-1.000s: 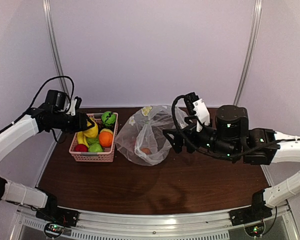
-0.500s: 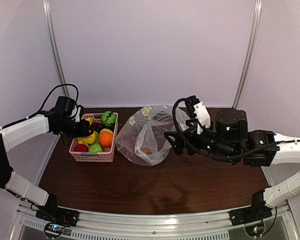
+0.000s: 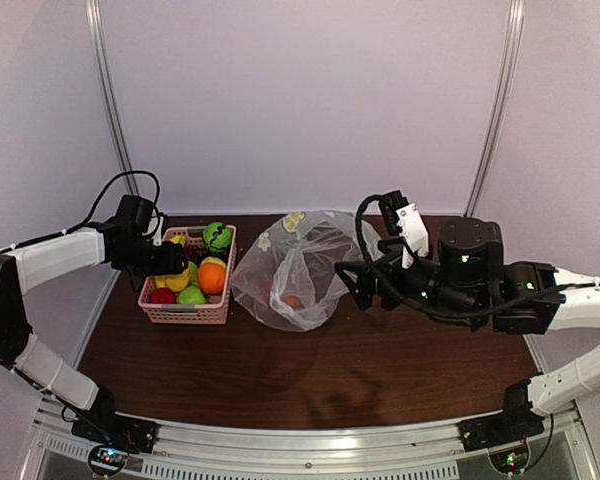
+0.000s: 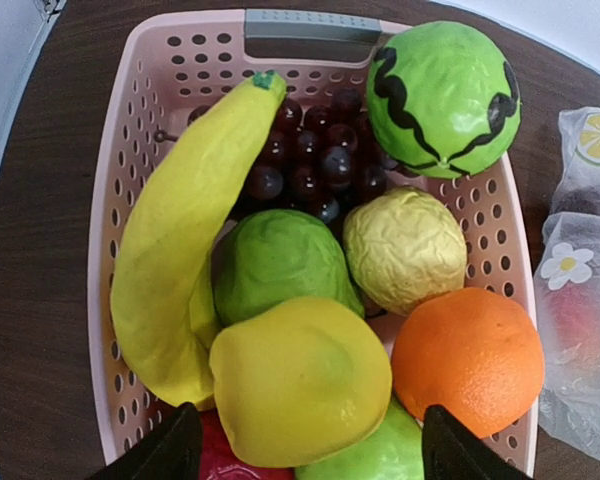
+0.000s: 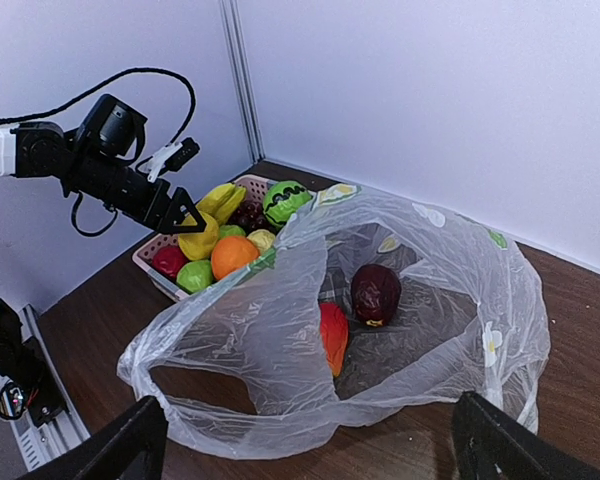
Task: Untie the knot of the plastic bag and take out the fruit
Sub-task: Place the fake fruit in the bin.
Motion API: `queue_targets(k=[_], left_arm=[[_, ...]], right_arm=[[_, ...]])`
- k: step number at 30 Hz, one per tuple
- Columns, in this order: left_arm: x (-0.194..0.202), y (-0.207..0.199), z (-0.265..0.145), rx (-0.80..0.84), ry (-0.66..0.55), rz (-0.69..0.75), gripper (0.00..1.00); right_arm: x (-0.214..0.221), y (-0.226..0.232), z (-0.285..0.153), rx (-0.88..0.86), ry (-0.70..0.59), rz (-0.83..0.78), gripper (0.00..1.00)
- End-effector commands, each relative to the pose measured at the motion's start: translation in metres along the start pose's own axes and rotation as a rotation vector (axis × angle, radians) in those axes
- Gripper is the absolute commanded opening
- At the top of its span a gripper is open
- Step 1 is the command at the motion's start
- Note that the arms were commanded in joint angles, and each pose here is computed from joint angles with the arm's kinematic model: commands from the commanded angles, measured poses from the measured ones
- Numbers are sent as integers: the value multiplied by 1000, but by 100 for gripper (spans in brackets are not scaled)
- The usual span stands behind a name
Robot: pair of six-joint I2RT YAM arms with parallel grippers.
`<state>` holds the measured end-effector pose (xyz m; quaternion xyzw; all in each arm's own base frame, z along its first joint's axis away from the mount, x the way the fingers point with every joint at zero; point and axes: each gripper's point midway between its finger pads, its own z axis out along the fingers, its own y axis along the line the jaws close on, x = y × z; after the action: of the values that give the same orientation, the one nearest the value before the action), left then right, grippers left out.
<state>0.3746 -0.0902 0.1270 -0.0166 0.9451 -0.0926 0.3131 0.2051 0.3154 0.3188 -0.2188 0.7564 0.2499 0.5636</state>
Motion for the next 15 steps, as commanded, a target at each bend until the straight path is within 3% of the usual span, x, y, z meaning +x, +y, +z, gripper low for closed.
queue_targets(k=[1,8,15], left_arm=[[-16,1,-8,-7,-49,14,81],[-23,8,-35,-40,-127,3,90],[-39,-50,-94,217,-224,78,90]], right_arm=[[6,-10,-2,34,8,8,100],[2,-15,-5,54,1,11,100],[5,-38,-1,143,31,40,100]])
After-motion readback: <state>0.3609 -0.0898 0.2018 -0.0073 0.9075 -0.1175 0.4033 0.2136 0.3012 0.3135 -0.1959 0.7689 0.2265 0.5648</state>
